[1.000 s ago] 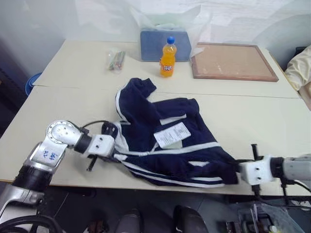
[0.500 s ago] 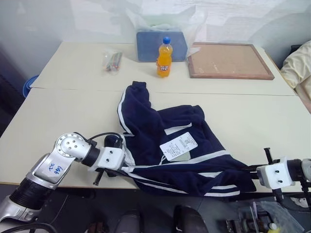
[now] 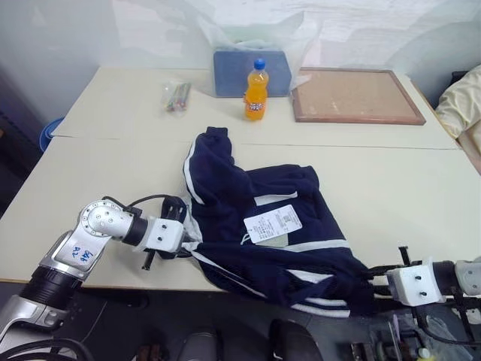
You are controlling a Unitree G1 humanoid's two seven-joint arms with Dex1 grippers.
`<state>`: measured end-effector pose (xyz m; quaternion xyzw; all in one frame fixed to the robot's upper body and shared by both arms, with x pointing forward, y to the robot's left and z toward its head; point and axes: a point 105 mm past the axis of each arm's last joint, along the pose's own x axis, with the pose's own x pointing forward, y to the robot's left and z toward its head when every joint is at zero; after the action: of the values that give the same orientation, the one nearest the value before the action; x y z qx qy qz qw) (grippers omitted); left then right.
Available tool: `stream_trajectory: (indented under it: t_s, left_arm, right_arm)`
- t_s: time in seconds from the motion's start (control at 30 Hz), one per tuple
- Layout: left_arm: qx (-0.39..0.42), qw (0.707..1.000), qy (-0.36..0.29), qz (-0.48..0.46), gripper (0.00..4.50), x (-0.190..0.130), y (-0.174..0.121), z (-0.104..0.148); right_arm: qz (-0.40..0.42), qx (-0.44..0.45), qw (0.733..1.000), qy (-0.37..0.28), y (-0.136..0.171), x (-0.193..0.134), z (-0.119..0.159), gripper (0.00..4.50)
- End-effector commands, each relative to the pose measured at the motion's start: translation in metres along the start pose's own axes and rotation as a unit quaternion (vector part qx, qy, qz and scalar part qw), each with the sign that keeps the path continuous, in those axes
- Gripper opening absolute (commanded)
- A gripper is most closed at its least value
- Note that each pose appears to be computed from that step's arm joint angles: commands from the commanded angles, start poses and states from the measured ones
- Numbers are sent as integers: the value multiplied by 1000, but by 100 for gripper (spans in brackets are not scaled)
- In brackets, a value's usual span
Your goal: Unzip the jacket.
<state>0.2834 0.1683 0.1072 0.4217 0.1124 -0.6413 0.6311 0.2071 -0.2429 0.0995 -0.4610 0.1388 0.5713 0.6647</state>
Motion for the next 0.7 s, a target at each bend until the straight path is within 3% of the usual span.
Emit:
stream_trajectory:
  t_s: [0.03,0.2,0.43,0.57,0.7]
  left_arm:
    - [-26,1000,18,-5,44,-3,-7,-10]
    - [-52,998,-16,-40,197,-9,-22,5]
    - [-151,982,-73,-89,418,-47,-33,30]
    - [-174,976,-120,-48,418,-63,-2,48]
    - [-174,974,-141,-27,418,-54,26,62]
  right_arm:
    - [-19,1,1000,-9,-6,-5,8,266]
    - [-27,4,1000,-4,-10,-11,7,440]
    - [-42,44,998,-29,-34,-47,34,450]
    - [-75,38,993,-83,-63,-51,68,450]
    - [-116,1,987,-109,-84,-16,88,450]
